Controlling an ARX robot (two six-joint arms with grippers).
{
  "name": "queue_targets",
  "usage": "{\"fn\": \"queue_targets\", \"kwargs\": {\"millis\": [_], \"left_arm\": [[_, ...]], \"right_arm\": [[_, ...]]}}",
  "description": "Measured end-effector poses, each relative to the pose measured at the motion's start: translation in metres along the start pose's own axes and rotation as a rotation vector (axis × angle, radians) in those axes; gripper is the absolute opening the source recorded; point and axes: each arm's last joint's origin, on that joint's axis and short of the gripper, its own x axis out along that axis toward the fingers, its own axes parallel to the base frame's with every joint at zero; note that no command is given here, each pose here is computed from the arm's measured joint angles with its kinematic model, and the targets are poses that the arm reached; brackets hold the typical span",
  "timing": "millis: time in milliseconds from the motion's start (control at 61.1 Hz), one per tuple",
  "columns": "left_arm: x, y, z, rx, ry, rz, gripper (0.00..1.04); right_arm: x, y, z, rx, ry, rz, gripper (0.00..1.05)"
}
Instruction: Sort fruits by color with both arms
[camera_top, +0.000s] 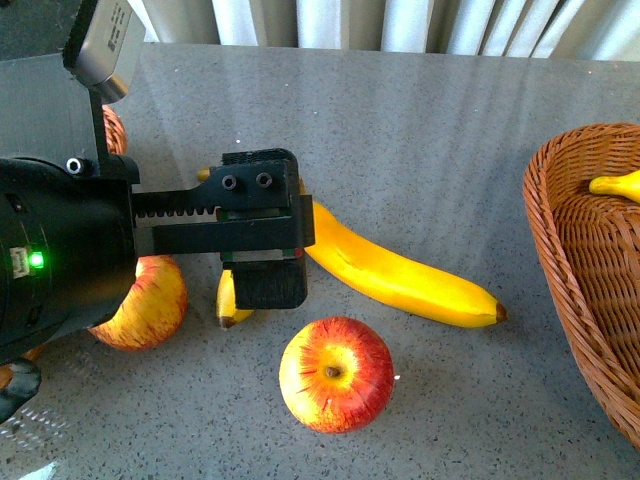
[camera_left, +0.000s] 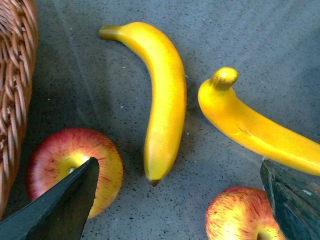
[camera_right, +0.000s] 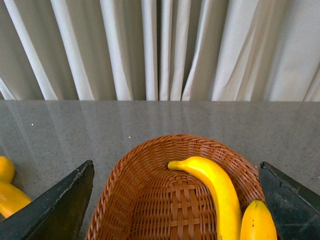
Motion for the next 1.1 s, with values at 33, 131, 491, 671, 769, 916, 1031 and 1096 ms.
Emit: {"fn": "queue_targets", "kwargs": {"millis": [33,131,491,671,769,916,1031,1096], "left_arm": [[0.0,0.0,0.0,0.002,0.002,0.009,0.96],[0.0,0.001,-0.004,0.012,0.027,0.026,0.96],[0.002,-0.008,-0.017,0.034,0.063,0.031,0.96],[0.002,-0.019,-0.028,0.073,0.097,-0.017,0.96],[0.003,-0.023,-0.032,0.086,0.105,-0.044,0.96],[0.005,-0.031,-0.037,0.113,0.113,-0.105,0.96],[0.008,-0.034,-0.039,0.145,0.118,-0.141,0.96],[0.009,-0.035,-0.04,0.16,0.118,-0.161,0.96]], "right_arm": [[0.0,0.0,0.0,0.0,0.0,0.0,0.96],[0.0,0.0,0.0,0.0,0.0,0.0,0.96],[0.0,0.0,0.0,0.0,0.0,0.0,0.96],[0.0,0.0,0.0,0.0,0.0,0.0,0.96],[0.0,0.0,0.0,0.0,0.0,0.0,0.96],[0.0,0.0,0.0,0.0,0.0,0.0,0.96],[0.0,0.0,0.0,0.0,0.0,0.0,0.96],[0.0,0.0,0.0,0.0,0.0,0.0,0.96]]}}
